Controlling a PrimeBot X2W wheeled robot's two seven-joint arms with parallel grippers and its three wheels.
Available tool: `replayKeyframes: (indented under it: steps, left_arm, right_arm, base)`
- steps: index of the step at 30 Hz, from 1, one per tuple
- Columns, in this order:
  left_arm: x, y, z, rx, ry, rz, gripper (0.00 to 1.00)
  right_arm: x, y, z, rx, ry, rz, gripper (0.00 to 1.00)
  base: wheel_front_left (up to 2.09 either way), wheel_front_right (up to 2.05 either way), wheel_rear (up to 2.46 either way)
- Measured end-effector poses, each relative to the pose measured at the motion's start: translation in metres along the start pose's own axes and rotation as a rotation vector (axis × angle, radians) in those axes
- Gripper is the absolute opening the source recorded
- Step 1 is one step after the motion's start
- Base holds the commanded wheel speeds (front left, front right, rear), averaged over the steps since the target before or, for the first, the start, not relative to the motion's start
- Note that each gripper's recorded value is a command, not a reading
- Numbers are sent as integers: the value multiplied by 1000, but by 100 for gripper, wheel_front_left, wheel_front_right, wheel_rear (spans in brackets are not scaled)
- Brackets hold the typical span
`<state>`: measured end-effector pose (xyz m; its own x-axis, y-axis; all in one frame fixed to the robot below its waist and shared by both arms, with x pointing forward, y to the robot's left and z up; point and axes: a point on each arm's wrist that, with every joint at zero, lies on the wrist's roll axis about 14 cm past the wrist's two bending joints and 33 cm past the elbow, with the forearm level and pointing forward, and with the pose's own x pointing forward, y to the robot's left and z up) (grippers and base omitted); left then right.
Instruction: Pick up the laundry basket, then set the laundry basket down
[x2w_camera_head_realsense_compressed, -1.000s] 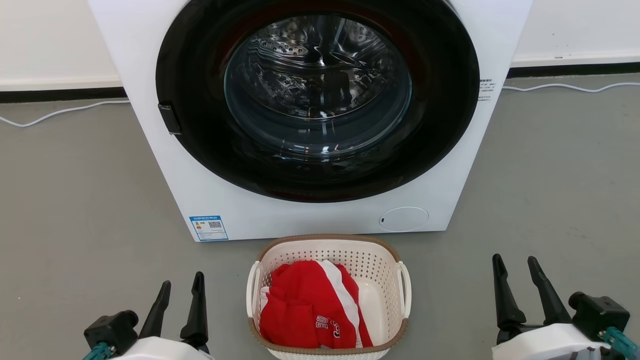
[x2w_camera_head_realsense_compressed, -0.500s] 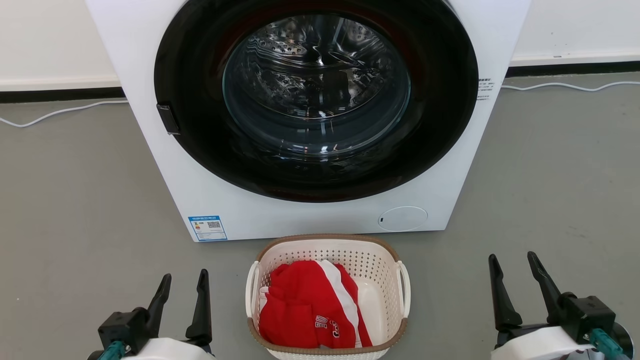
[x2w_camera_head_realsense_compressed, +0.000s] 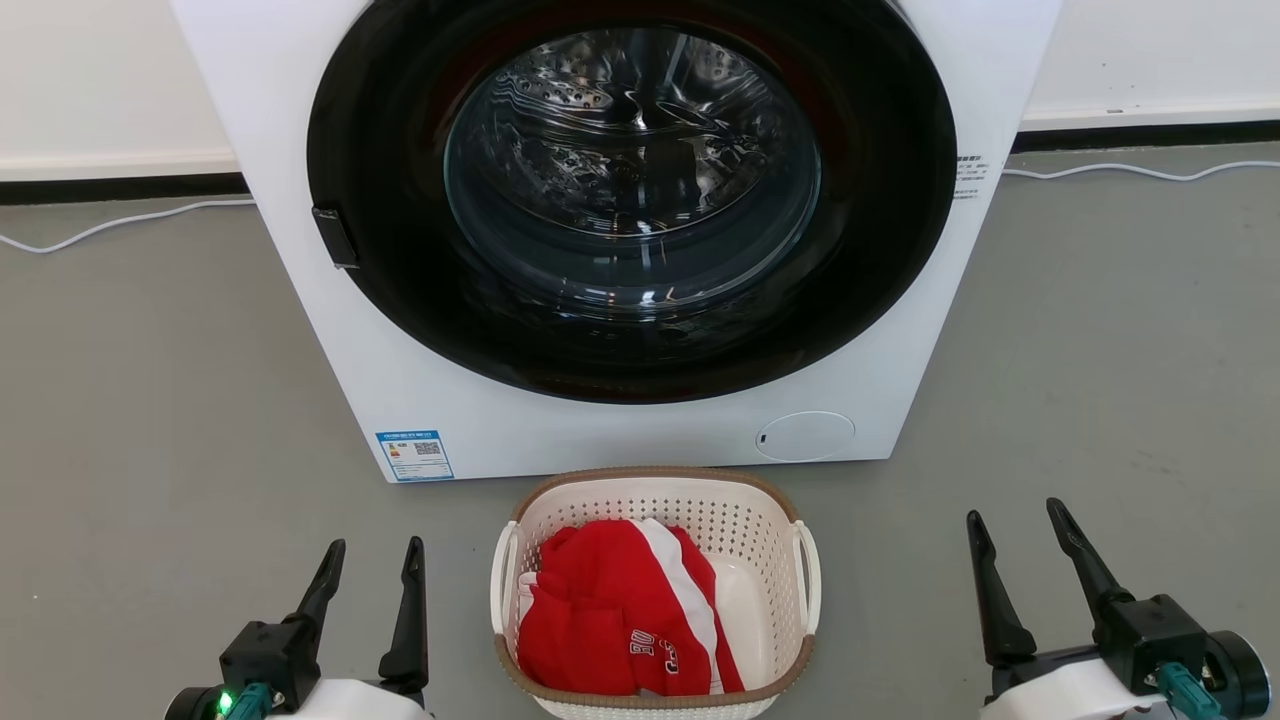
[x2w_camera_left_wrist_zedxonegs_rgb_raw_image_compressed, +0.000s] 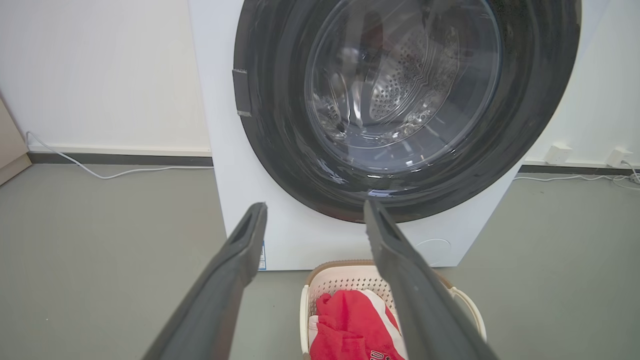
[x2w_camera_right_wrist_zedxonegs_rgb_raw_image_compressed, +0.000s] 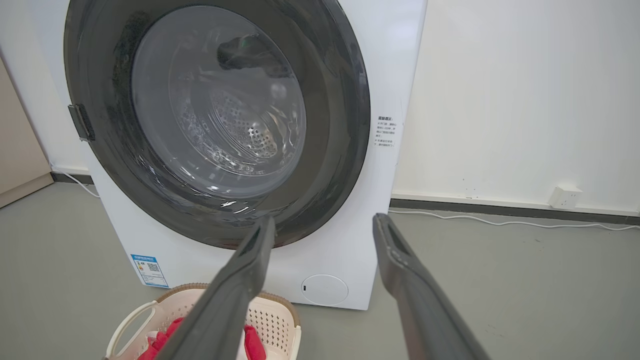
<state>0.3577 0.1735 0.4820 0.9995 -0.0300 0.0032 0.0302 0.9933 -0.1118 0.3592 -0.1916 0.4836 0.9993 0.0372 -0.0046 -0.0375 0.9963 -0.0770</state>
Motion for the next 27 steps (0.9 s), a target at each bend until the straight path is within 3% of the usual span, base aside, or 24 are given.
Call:
replayKeyframes:
  steps: [19,27]
  left_arm:
    - [3,4,-12,0,39,11,100]
    - [33,-1,-25,-9,67,-10,100]
  right_arm:
    - [5,-3,-12,26,35,-12,100]
    - [37,-6,-22,52,58,-24,100]
  base:
    - [0,0,0]
    - [0,0,0]
